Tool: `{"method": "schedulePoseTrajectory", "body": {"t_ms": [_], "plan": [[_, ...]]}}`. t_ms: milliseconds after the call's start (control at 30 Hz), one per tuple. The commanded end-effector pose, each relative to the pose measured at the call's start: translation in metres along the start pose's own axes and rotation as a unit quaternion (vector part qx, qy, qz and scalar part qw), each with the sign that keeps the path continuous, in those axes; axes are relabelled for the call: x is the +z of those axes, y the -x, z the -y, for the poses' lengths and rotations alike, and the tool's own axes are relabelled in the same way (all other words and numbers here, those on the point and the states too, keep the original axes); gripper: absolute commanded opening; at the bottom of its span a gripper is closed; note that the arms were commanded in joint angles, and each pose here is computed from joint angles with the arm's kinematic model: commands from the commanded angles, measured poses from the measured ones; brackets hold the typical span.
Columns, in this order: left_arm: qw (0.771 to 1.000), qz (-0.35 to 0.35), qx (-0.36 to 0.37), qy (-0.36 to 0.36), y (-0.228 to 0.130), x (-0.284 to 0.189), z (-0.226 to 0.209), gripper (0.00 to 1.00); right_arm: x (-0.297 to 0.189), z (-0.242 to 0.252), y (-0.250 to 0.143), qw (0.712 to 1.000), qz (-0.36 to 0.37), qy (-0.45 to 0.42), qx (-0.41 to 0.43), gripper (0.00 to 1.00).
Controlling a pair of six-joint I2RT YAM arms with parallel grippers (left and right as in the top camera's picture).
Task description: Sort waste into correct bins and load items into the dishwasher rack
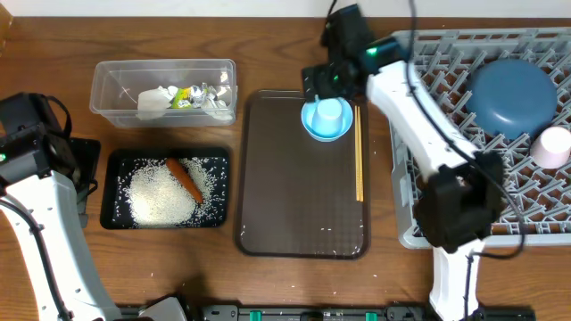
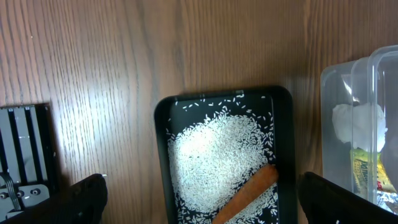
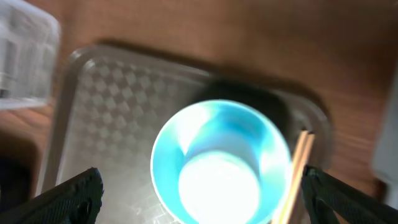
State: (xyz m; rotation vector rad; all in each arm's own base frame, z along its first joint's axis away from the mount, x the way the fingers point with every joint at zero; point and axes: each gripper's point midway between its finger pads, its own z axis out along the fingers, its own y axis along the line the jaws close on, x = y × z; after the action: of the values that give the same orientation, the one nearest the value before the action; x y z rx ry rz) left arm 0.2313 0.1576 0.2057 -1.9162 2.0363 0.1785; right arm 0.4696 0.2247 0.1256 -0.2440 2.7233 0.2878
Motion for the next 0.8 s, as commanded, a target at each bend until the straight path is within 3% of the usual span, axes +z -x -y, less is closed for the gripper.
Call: {"method": "schedulePoseTrajectory", "body": {"t_ms": [0,233,400,767], "plan": [[1.0,0.002,0.003,0.003,0.002,0.0,0.0,0.99,0.016,0.003,-0.006,0.999,-0.008,-0.039,0.025,0.99],[1.0,0.002,0.003,0.003,0.002,0.0,-0.001,0.99,0.023,0.012,-0.021,0.997,-0.036,-0.064,0.029,0.99],[1.0,0.002,0.003,0.003,0.002,0.0,-0.001,0.99,0.025,0.016,-0.034,0.995,-0.058,-0.073,0.043,0.87],[1.0,0.002,0.003,0.003,0.002,0.0,-0.001,0.99,0.052,0.019,-0.056,0.994,-0.076,-0.063,0.045,0.87]]}}
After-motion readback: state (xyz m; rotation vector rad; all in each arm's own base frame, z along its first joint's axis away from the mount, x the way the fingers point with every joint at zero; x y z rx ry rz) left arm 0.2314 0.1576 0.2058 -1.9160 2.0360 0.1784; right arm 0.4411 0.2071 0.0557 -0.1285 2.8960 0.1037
